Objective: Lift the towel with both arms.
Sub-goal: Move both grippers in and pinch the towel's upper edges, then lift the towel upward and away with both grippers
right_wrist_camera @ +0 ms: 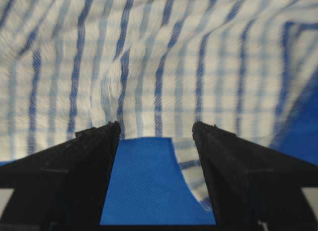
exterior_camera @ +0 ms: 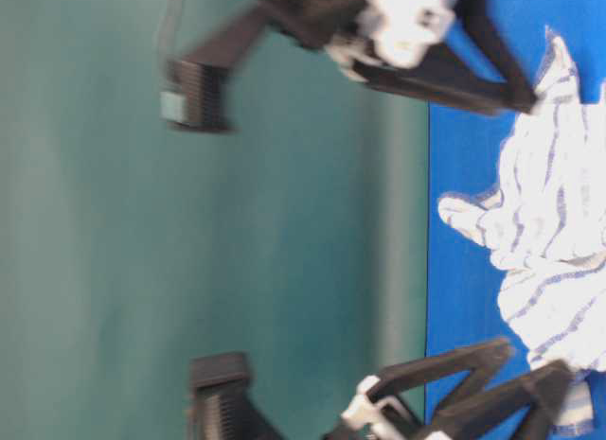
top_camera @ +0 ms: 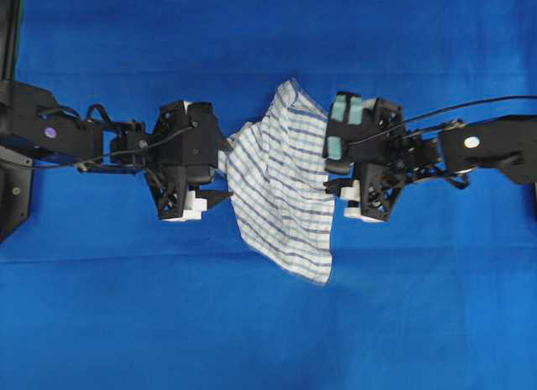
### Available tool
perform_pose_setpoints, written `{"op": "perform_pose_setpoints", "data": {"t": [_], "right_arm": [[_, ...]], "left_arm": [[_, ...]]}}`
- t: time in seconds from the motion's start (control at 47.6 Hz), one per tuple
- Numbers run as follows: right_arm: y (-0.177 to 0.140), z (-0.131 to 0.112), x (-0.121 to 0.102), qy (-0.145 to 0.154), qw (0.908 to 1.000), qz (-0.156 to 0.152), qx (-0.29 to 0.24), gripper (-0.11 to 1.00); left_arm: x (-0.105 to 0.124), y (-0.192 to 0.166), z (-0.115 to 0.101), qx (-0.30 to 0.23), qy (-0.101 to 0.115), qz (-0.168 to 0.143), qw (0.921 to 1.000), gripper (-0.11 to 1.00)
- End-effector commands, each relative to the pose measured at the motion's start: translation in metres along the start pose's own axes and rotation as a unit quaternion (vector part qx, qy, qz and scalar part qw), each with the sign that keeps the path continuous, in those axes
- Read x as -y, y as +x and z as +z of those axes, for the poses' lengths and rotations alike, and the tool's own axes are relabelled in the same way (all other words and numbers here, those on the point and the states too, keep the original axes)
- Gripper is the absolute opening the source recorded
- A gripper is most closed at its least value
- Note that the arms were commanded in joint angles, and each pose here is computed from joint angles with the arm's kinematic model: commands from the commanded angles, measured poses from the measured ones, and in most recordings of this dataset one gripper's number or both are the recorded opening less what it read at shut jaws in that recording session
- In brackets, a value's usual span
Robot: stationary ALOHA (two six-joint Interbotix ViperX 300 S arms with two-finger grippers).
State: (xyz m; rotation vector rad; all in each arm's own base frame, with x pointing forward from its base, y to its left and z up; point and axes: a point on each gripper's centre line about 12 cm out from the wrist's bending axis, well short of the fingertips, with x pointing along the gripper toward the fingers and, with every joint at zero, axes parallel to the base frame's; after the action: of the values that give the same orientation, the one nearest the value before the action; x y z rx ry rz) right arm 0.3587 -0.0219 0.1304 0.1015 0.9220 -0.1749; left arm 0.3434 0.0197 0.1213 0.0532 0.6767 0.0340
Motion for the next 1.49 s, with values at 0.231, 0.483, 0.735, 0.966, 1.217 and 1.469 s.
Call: {"op": "perform_pose_setpoints", "data": {"t": [0.231, 0.483, 0.735, 0.966, 1.217, 1.469], "right_arm": [[0.021, -0.003, 0.011, 0.012, 0.9999, -0.005, -0.009, 0.63], [0.021, -0.002, 0.010, 0.011, 0.9999, -0.003, -0.006, 0.30], [0.017, 0.002, 0.010, 0.011, 0.9999, 0.000, 0.004, 0.01], [-0.017, 0.029, 0.010, 0.013, 0.9982, 0.003, 0.058, 0.01], [-0.075, 0.064, 0.016, 0.011, 0.9939, -0.018, 0.108, 0.01], [-0.152, 0.108, 0.027, 0.006, 0.9864, -0.056, 0.154, 0.01]], "left_arm": [[0.001, 0.023, -0.015, -0.002, -0.018, 0.001, 0.9998, 0.86], [0.001, 0.022, -0.017, -0.005, -0.018, 0.001, 0.9998, 0.41], [-0.001, 0.019, -0.013, 0.001, -0.019, 0.004, 0.9998, 0.05], [-0.007, -0.005, 0.009, 0.015, -0.022, 0.008, 0.9996, 0.05], [-0.020, -0.058, 0.054, 0.058, -0.026, 0.021, 0.9978, 0.05], [-0.035, -0.136, 0.110, 0.119, -0.037, 0.040, 0.9913, 0.05]]}}
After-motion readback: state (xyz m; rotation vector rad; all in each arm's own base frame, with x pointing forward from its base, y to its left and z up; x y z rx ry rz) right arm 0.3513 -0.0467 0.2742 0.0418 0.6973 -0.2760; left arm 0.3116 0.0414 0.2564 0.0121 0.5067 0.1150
